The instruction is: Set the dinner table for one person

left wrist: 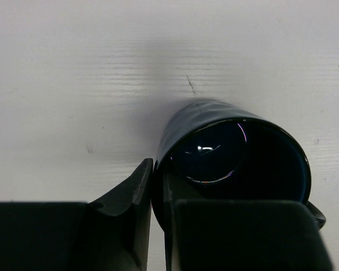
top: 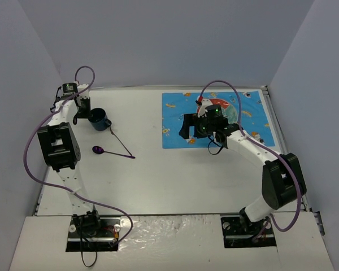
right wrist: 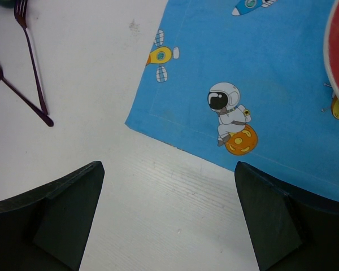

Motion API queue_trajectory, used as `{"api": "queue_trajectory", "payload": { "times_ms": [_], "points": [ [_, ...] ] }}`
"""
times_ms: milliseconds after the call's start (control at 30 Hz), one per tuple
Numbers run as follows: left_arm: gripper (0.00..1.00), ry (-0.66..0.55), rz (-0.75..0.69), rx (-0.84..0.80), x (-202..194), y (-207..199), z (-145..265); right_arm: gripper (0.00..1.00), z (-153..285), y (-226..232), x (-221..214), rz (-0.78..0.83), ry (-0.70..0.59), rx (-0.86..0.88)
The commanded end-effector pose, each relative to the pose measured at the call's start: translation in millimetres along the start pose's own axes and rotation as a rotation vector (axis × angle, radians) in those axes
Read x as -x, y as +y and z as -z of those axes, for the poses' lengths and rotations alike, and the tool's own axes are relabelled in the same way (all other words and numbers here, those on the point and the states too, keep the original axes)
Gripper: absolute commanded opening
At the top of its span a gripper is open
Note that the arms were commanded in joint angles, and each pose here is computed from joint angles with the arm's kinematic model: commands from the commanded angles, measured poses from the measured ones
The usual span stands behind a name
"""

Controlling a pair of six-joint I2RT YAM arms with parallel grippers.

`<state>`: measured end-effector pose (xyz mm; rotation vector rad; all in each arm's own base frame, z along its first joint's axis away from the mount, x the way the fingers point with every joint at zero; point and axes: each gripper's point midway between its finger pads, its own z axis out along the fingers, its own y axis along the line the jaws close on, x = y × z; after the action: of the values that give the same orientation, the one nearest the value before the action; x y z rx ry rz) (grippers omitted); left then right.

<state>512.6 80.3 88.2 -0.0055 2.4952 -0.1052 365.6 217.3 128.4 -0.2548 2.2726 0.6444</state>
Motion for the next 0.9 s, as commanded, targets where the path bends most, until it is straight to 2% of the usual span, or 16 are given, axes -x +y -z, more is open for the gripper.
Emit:
{"api": "queue_trajectory", "payload": {
  "times_ms": [0,133,267,433,667,867],
  "points": [
    [0.00,-0.161,0.012,0.028,47.9,-7.7,53.1,0.97,0.1,39.2,38.9,0.131,-0.096,0.069],
    [0.00,-0.213,0.039,0.070,61.8,-19.8,90.0,0.97,-4.0,71.8,50.9,0.259,-0.127,0.104],
    [0.00,-0.197,0.031,0.123,60.8,-43.9,115.9,0.97,-9.6,100.5,61.7,0.386,-0.152,0.143],
    [0.00,-0.173,-0.022,0.108,52.5,-111.6,139.1,0.94,-19.5,141.8,80.9,0.484,-0.167,0.241],
    [0.00,-0.170,-0.029,0.068,38.2,-168.9,164.1,0.90,-33.6,159.7,82.5,0.569,-0.149,0.219],
    [0.00,-0.181,-0.050,0.012,32.6,-208.8,178.1,0.82,-33.4,168.4,82.5,0.586,-0.151,0.216]
  ]
}}
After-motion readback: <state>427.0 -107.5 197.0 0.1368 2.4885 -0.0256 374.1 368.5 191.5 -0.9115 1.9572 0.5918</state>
